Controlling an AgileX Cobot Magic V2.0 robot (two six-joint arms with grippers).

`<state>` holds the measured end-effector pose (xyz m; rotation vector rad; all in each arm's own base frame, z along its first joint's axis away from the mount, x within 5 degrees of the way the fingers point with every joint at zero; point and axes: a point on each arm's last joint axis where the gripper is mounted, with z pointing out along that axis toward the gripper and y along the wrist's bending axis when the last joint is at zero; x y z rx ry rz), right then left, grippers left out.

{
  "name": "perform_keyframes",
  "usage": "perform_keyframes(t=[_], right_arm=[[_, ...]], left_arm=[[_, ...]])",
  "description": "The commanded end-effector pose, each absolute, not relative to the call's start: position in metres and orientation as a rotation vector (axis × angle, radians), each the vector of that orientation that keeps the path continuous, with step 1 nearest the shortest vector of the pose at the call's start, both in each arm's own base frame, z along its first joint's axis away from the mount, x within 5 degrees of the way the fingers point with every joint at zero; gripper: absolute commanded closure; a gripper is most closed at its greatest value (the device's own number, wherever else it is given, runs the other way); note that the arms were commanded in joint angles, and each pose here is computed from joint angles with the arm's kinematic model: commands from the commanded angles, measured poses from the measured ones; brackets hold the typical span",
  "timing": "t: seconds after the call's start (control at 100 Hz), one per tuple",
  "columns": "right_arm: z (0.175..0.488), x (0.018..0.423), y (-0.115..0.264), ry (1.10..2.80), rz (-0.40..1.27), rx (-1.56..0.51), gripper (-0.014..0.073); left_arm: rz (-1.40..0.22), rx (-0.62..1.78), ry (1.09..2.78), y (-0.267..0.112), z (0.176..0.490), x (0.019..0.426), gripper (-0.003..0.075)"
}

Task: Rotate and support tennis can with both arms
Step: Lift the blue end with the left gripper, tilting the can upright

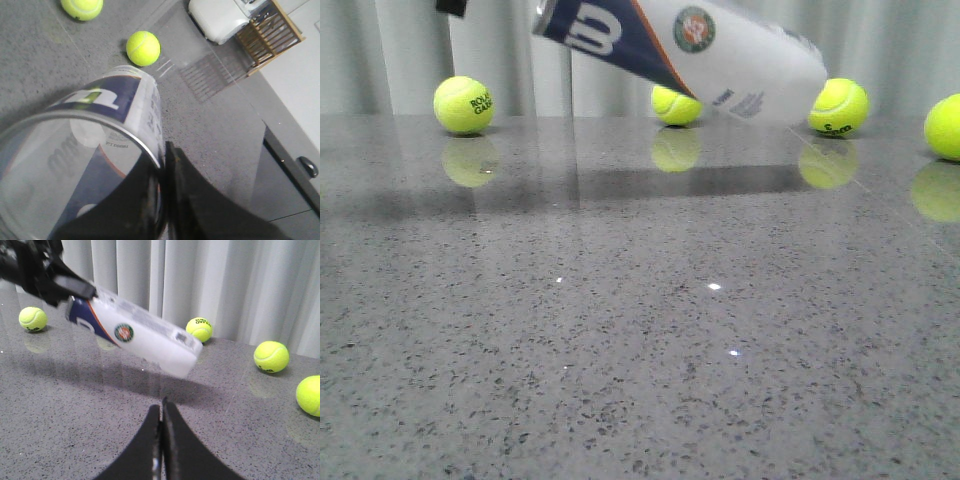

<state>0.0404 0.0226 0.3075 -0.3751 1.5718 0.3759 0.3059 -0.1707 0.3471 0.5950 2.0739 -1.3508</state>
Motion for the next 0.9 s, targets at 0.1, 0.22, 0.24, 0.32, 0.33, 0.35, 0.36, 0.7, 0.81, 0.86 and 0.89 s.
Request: perform_keyframes(t=[0.1,0.22,0.24,0.32,0.33,0.35,0.36,0.7,0.81,0.86,0.89], right_arm=[[0.321,0.04,0.021,1.486,0.372,-0.348,0.0656],[0.321,0.04,0.021,1.486,0.372,-0.348,0.0656],[0.321,0.04,0.021,1.486,0.372,-0.348,0.0656],[0.321,0.04,0.021,1.486,0.372,-0.348,0.0656],[0.321,0.04,0.021,1.486,0.372,-0.348,0.0656],[0.321,0.04,0.021,1.486,0.372,-0.348,0.0656],[0.321,0.04,0.021,1.486,0.372,-0.348,0.0656],[0.321,0.04,0.021,1.486,0.372,-0.348,0.0656],[0.321,0.04,0.021,1.486,0.372,-0.348,0.0656],[0.321,0.04,0.021,1.486,0.372,-0.348,0.0656],[0.321,0.04,0.021,1.486,0.372,-0.348,0.0656]], left_arm=[[-1.087,0.706,1.994,-0.154,0.417,0.272,0.0739],[-0.847,0.759,2.058,-0.146,0.433,0.265,0.0739],[-0.804,0.765,2.074,-0.145,0.435,0.265,0.0739],[-0.667,0.814,2.124,-0.147,0.441,0.26,0.0739],[-0.642,0.814,2.135,-0.147,0.441,0.26,0.0739],[-0.608,0.828,2.147,-0.148,0.443,0.259,0.0739],[-0.6,0.837,2.148,-0.15,0.443,0.257,0.0739],[-0.324,1.06,2.24,-0.176,0.452,0.237,0.0739],[-0.321,1.073,2.239,-0.178,0.45,0.237,0.0739],[-0.32,1.074,2.243,-0.179,0.449,0.238,0.0739],[-0.32,1.075,2.245,-0.18,0.449,0.239,0.0739]])
